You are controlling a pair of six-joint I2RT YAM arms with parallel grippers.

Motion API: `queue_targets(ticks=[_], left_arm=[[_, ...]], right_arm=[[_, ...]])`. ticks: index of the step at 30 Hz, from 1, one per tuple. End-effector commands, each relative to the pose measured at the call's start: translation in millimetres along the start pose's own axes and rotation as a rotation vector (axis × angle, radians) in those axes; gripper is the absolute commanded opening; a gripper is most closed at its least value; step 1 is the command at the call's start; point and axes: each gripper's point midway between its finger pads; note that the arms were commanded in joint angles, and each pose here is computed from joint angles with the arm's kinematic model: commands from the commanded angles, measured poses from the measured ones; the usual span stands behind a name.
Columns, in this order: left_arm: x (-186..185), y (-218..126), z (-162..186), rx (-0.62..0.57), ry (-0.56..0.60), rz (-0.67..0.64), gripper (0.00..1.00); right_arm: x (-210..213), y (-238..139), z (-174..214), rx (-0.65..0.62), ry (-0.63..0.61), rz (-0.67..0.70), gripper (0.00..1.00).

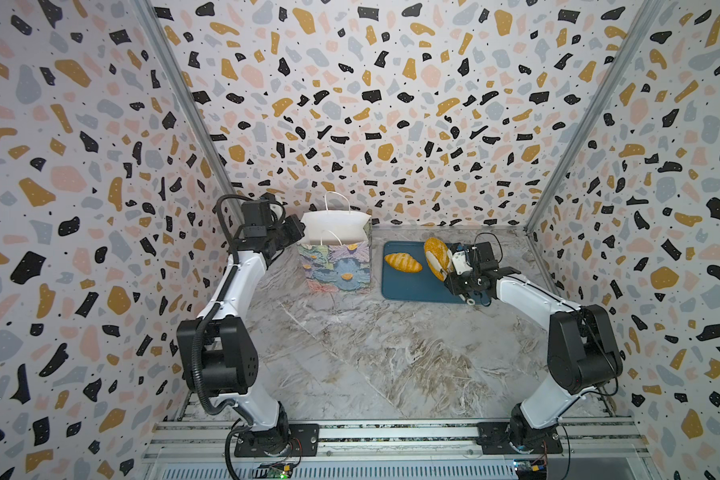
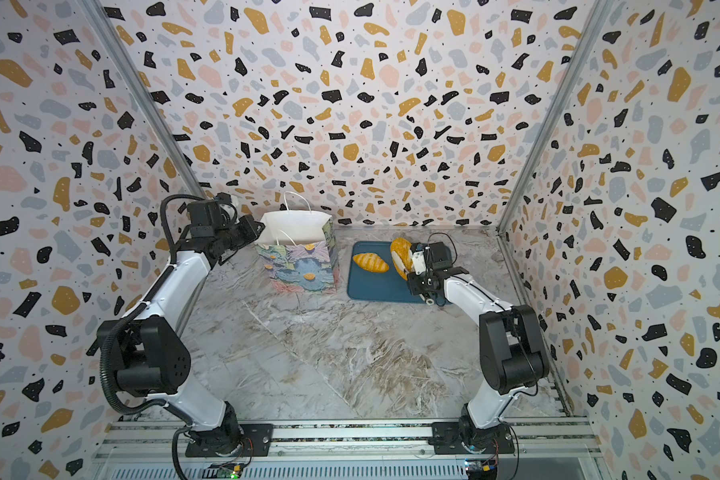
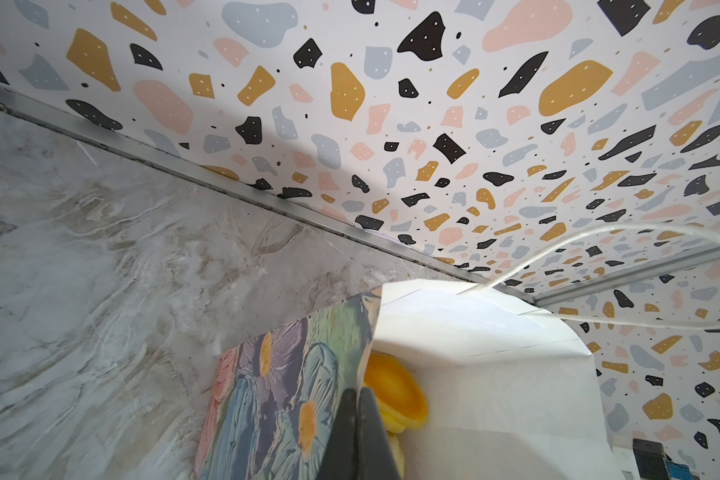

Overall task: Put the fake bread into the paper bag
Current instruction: 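Close the tongs on the sesame-crusted loaf, then lift the sesame-crusted loaf with the tongs off the tray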

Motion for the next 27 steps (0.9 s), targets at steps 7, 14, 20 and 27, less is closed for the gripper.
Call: queue_targets(ticks=[7, 14, 20, 27], left_arm=[[-7, -9, -13, -0.049, 0.024, 0.021, 0.00], [-7, -10, -13, -0.050, 0.026, 0.022, 0.00], [-7, -11, -14, -0.052, 0.029, 0.018, 0.00], [-7, -11, -14, -0.052, 0.031, 0.014, 0.00]], right_arm=[[59, -46, -46, -0.228, 0.023, -0.124, 0.21], [84, -67, -54, -0.297, 0.030, -0.187, 0.21], [97, -81, -58, -0.341, 0.024, -0.221, 0.21], [119, -106, -67, -0.423, 0.005, -0.304, 0.21]])
Point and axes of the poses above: each gripper's point midway between its finger pads, its own y axis out along the fingers, its own x axis along the line the jaws close on, z = x × y, and after that the axes turned 14 degrees about y, right-handed
